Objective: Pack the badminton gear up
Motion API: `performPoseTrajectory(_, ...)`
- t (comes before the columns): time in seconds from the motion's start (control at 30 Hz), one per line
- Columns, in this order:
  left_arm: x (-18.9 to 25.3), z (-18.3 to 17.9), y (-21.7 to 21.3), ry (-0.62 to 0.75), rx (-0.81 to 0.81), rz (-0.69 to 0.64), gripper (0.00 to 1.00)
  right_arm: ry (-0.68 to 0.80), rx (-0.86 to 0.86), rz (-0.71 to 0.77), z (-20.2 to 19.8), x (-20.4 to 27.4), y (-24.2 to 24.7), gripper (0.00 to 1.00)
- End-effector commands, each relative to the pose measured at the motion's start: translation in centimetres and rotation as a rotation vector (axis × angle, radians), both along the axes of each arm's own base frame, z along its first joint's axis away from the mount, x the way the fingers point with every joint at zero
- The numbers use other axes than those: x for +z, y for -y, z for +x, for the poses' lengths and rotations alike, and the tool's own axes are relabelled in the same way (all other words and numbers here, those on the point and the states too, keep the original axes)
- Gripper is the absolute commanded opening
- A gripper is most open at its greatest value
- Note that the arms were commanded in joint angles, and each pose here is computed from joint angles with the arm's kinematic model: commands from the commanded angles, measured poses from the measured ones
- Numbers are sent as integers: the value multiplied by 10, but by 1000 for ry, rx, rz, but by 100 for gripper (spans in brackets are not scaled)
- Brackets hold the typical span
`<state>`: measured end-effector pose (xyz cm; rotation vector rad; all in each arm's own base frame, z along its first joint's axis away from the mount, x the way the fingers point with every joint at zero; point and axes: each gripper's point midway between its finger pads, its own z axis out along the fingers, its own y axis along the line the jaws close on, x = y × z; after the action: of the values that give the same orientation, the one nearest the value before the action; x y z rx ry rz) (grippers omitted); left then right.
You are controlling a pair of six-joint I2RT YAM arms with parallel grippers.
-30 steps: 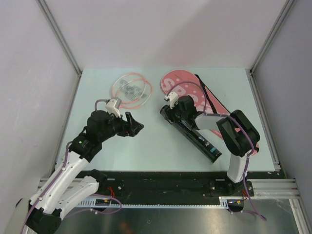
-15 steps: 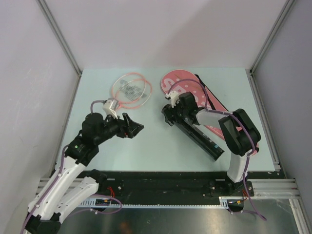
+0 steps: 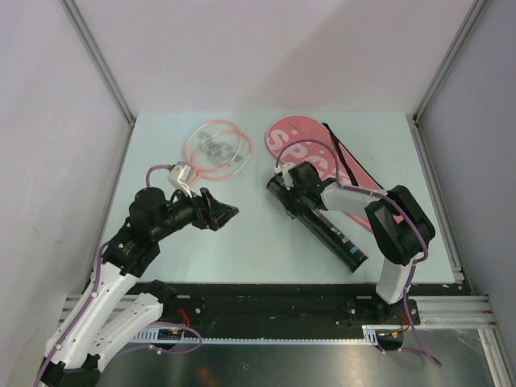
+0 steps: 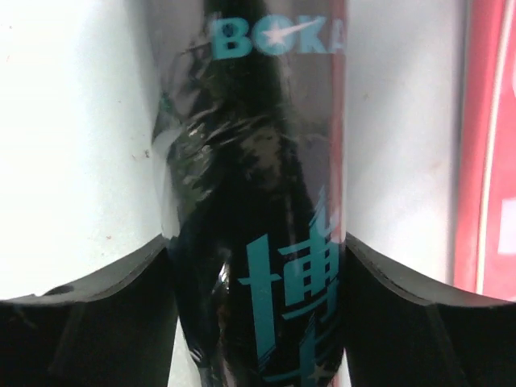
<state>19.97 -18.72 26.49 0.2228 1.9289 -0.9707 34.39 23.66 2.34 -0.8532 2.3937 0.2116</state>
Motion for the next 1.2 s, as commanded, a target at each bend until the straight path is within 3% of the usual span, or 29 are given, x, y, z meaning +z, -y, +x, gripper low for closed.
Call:
performPoseTrajectory(0.0,23,-5,6,67,-59,-18,85,60,-124,-118,1,16,25,45)
performPoseTrajectory(0.1,20,-5,9,64,-86,-6,85,148,-177,-82,11,49,30,28)
performPoseTrajectory(0.3,12,-7,17,52,-156,16,85,345,-219,-22,40,135,78,27)
performPoseTrajectory(0.53,-9,-7,23,7,-183,35,85,543,-397,-117,123,176,221,25)
performPoseTrajectory(0.87,-45,-5,29,-111,-198,67,84,507,-464,-271,250,117,321,26)
performPoseTrajectory(0.9,-51,-5,29,-128,-192,71,84,524,-470,-276,261,118,325,27)
performPoseTrajectory(0.93,-55,-5,30,-140,-193,75,84,475,-465,-279,268,87,328,27)
performPoseTrajectory(0.97,-59,-3,30,-150,-192,79,84,509,-467,-275,282,101,332,28)
performPoseTrajectory(1.17,-68,14,33,-183,-149,101,83,475,-361,-294,305,56,319,35)
